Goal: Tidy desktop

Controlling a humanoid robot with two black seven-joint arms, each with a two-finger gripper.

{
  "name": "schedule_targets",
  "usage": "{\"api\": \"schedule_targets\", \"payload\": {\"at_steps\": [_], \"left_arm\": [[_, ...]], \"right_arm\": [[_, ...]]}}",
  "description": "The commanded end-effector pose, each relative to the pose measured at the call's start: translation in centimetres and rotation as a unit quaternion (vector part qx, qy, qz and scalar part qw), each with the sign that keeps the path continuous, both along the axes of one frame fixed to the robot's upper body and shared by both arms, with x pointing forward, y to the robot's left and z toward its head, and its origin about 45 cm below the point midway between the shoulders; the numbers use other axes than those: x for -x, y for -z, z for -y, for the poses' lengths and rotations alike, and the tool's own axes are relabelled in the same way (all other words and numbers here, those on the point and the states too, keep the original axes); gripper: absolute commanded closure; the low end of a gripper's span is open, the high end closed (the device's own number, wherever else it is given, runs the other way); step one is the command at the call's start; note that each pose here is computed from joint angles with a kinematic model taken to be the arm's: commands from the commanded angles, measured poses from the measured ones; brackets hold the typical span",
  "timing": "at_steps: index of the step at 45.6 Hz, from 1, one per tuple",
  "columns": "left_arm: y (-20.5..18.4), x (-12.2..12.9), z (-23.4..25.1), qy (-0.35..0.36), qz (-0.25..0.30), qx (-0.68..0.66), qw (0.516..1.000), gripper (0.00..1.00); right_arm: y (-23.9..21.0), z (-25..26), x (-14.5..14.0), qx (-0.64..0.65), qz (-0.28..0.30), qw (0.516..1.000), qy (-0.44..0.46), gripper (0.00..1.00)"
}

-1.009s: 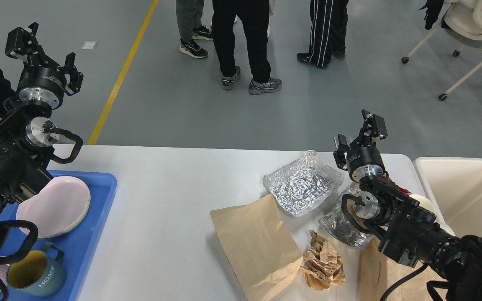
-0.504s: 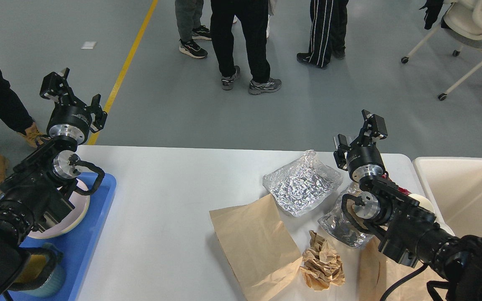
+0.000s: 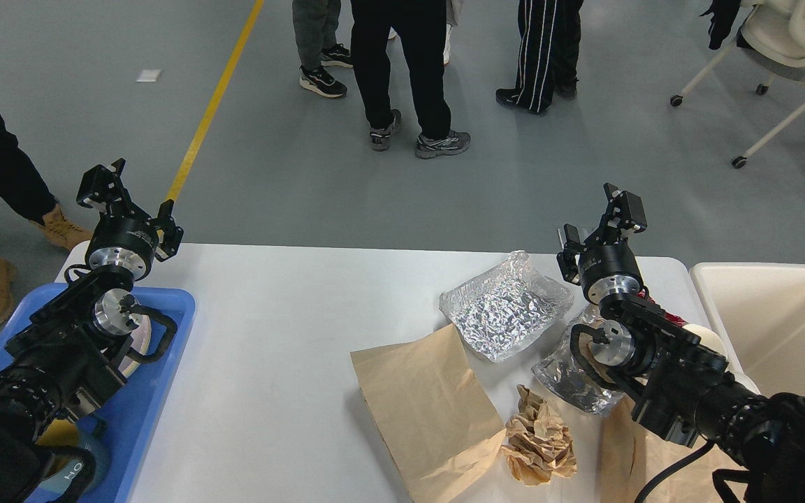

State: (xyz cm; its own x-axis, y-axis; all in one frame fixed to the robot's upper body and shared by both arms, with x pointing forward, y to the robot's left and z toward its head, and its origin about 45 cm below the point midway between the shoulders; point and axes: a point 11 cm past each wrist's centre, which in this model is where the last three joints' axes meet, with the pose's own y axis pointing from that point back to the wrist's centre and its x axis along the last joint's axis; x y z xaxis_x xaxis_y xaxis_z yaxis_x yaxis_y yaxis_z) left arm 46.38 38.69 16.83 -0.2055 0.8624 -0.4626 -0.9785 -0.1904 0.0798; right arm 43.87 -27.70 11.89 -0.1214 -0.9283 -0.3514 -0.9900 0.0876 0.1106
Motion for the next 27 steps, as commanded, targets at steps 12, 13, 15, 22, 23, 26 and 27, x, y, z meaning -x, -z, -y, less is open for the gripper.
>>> {"api": "schedule_targets", "payload": {"at_steps": [12,13,15,22,23,26,27], "left_arm": [[0.67,0.43,0.12,0.004,-0.003,-0.005,1.000,0.04],[0.65,0.43,0.11,0.004,-0.003,-0.006,1.000,0.04],[0.67,0.43,0.12,0.004,-0.003,-0.005,1.000,0.04],[0.65,0.43,0.11,0.004,-0.003,-0.006,1.000,0.04],[0.65,0.43,0.11,0.004,-0.003,-0.006,1.000,0.04],[0.65,0.43,0.11,0.004,-0.003,-0.006,1.000,0.04],[0.65,0.43,0.11,0.004,-0.003,-0.006,1.000,0.04]], "right_arm": [[0.00,-0.01,0.00,0.000,0.000,1.000,0.000,0.00],[-0.02,0.07,-0.01,0.000,0.000,1.000,0.000,0.00],[0.00,-0.02,0.00,0.000,0.000,1.000,-0.001,0.00],[0.01,0.03,0.00,0.000,0.000,1.000,0.001,0.00],[0.00,-0.02,0.00,0.000,0.000,1.000,0.000,0.00],[-0.02,0.07,-0.01,0.000,0.000,1.000,0.000,0.00],[0.00,-0.01,0.00,0.000,0.000,1.000,0.000,0.00]]}}
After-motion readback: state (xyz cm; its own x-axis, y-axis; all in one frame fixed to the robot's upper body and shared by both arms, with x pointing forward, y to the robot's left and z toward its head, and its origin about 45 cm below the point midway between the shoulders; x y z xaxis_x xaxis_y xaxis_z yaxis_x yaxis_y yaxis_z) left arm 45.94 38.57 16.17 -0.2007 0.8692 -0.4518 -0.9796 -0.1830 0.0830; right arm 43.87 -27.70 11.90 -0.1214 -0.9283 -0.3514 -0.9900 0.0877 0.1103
